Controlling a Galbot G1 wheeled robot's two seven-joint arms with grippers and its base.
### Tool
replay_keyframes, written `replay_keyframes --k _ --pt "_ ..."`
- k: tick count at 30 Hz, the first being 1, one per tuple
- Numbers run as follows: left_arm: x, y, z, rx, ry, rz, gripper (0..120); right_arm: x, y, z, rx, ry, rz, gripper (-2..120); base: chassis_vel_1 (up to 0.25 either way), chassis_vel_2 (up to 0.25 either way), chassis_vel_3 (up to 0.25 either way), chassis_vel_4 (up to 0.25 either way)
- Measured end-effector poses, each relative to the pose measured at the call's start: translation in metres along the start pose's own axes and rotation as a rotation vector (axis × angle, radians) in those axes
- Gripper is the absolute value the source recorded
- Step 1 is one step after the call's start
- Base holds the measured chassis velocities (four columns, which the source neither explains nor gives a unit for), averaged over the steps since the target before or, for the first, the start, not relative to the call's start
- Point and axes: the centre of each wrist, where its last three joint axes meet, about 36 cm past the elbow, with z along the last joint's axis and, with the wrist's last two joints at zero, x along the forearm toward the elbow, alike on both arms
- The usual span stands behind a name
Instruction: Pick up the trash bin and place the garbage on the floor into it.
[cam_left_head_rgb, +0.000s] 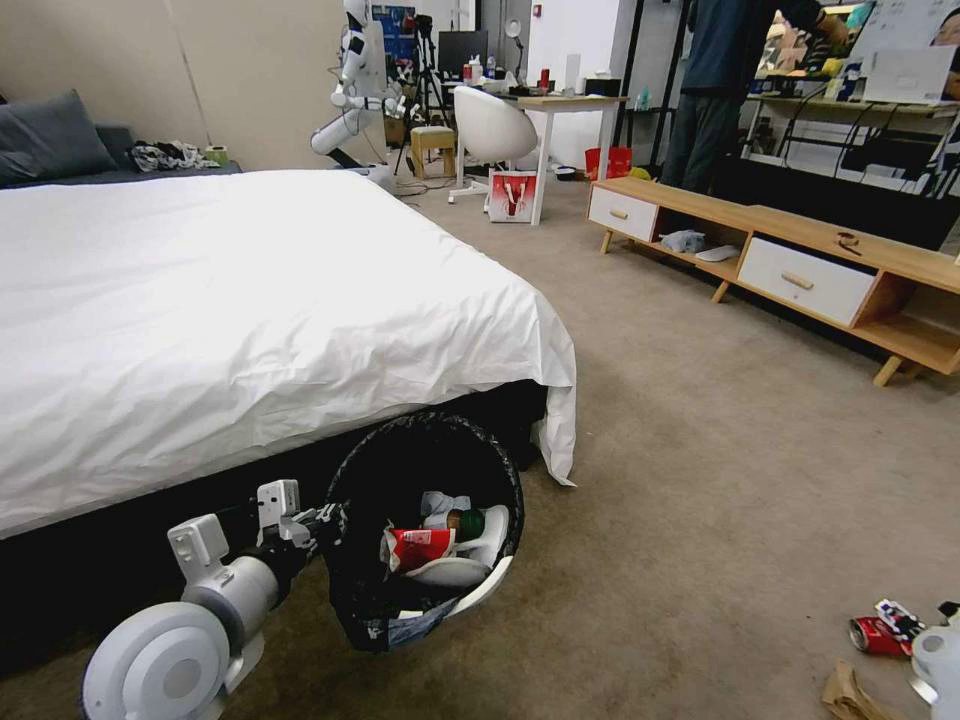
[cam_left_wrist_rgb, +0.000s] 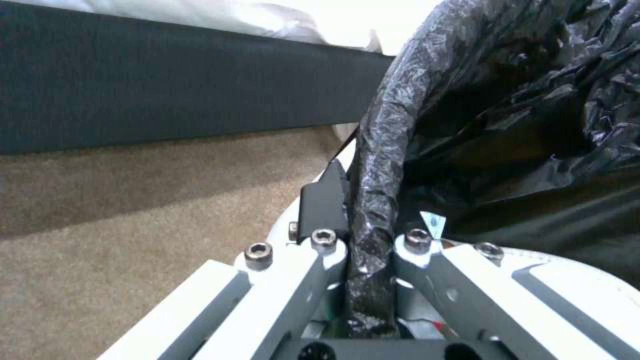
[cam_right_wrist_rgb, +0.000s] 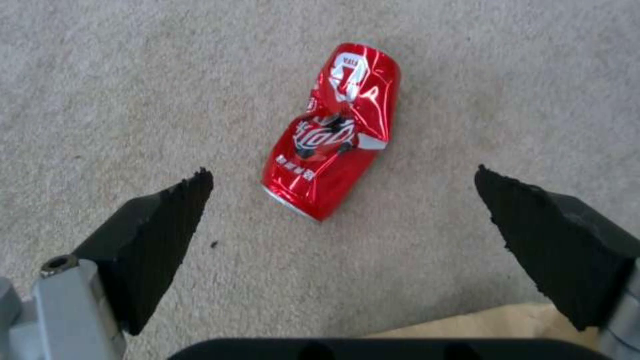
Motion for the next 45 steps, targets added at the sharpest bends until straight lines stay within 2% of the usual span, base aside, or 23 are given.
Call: replay_keyframes --k 19,38,45 --pt "0.001 -0.004 0.002 -0.002 0.005 0.013 2 -0.032 -0.014 0.04 0.002 0.004 -0.035 100 0.0 0.0 0.0 0.0" --pt "0.0 -0.002 0.002 -0.003 0.008 0.009 2 -0.035 0.014 0.056 0.025 -0.008 -0.079 100 0.0 0.0 0.0 0.0" --pt "-0.002 -0.001 0.002 -0.003 0.009 0.009 2 -0.036 0.014 0.057 0.041 -0.018 -0.07 100 0.0 0.0 0.0 0.0"
